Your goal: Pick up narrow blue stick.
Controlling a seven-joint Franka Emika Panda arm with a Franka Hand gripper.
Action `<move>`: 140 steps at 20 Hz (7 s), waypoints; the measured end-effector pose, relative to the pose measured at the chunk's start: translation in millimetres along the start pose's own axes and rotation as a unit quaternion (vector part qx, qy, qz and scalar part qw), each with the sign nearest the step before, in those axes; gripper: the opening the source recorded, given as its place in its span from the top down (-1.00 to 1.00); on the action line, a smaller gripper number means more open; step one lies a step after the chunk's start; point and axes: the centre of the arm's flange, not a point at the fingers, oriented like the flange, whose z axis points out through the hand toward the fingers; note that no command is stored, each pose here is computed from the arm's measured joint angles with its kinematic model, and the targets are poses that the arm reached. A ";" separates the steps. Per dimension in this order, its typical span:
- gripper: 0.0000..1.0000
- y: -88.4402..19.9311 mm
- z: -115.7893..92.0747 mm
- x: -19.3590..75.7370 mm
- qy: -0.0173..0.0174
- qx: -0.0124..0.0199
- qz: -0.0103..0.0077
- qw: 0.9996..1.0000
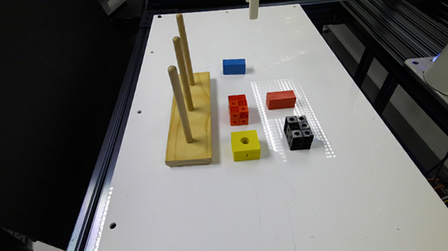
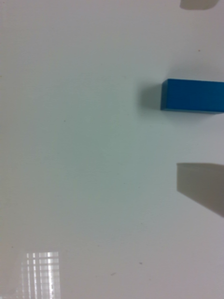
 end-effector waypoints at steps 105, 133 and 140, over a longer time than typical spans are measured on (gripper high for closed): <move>1.00 -37.3 99.9 17.7 -0.005 0.006 -0.016 1.000; 1.00 -19.8 40.2 -7.3 -0.010 -0.002 -0.015 1.000; 1.00 13.5 20.2 10.2 -0.002 0.000 -0.005 1.000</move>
